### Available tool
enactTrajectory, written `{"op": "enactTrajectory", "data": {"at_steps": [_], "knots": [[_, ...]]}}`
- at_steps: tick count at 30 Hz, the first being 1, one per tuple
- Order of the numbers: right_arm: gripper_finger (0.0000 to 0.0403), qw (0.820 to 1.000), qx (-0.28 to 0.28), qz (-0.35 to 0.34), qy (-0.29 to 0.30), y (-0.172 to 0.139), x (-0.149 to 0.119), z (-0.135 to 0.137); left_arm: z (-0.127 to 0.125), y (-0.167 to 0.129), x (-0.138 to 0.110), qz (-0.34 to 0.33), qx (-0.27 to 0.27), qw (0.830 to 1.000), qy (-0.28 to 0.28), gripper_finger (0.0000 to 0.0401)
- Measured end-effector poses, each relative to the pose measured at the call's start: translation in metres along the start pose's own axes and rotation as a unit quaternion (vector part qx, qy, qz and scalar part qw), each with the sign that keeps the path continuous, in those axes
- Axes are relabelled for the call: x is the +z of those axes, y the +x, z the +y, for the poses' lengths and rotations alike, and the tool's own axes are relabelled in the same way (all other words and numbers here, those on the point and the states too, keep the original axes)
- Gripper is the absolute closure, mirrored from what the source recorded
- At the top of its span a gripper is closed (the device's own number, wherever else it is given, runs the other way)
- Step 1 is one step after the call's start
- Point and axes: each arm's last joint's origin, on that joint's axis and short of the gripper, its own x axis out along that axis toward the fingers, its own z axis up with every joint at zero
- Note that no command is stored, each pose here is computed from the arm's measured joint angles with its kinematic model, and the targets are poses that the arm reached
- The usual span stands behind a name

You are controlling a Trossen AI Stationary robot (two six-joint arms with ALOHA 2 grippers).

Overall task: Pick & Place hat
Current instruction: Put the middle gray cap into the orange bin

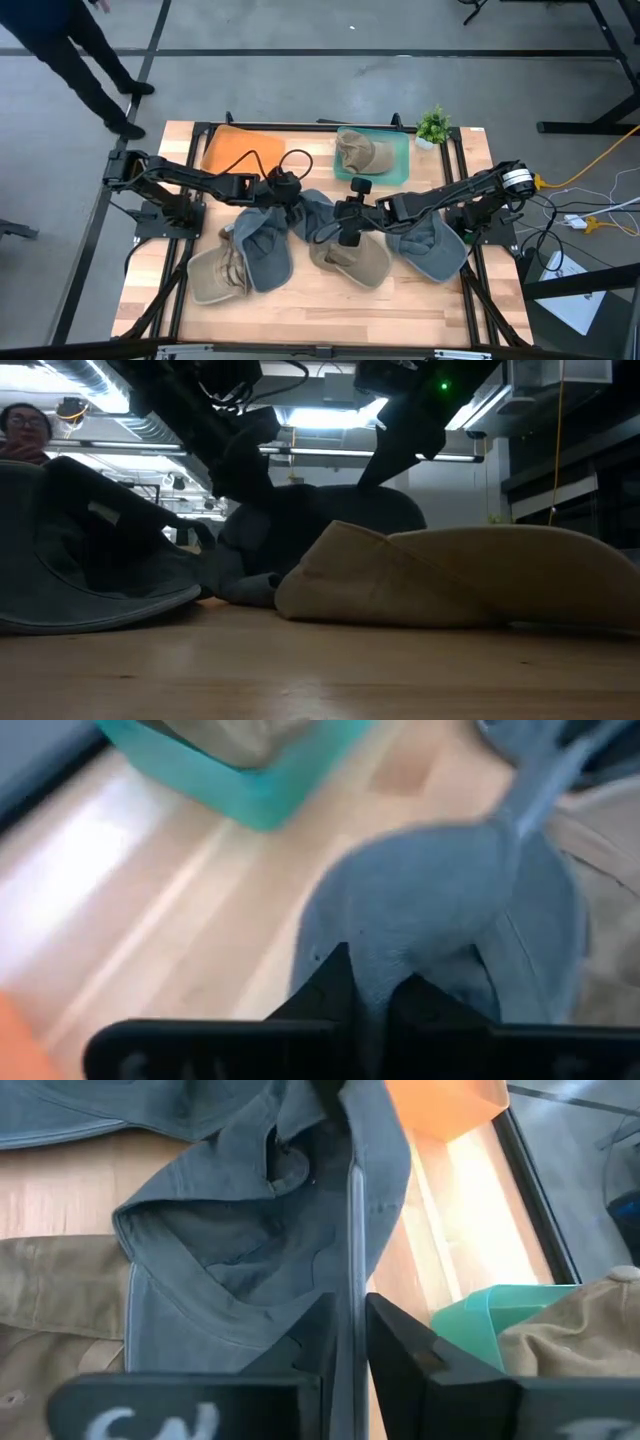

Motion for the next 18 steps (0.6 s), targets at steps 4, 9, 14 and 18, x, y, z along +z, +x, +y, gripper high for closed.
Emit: {"op": "enactTrajectory", "data": {"at_steps": [4,9,14,18], "knots": [[0.0344,1.0,0.019,0.005,0.009,0.002,0.0,-0.003,0.002,-0.012,0.004,-0.024,0.049,0.998,0.033,0.0393],[0.0343,0.997,0.064,0.009,0.034,0.009,0.001,-0.011,0.007,-0.036,0.012,-0.059,0.111,0.988,0.09,0.0394],[0.0343,0.99,0.12,-0.019,0.066,0.017,0.009,-0.024,0.016,-0.062,0.025,-0.105,0.159,0.972,0.139,0.0394],[0.0343,0.973,0.201,-0.047,0.108,0.024,0.016,-0.037,0.024,-0.083,0.032,-0.13,0.223,0.952,0.165,0.0394]]}}
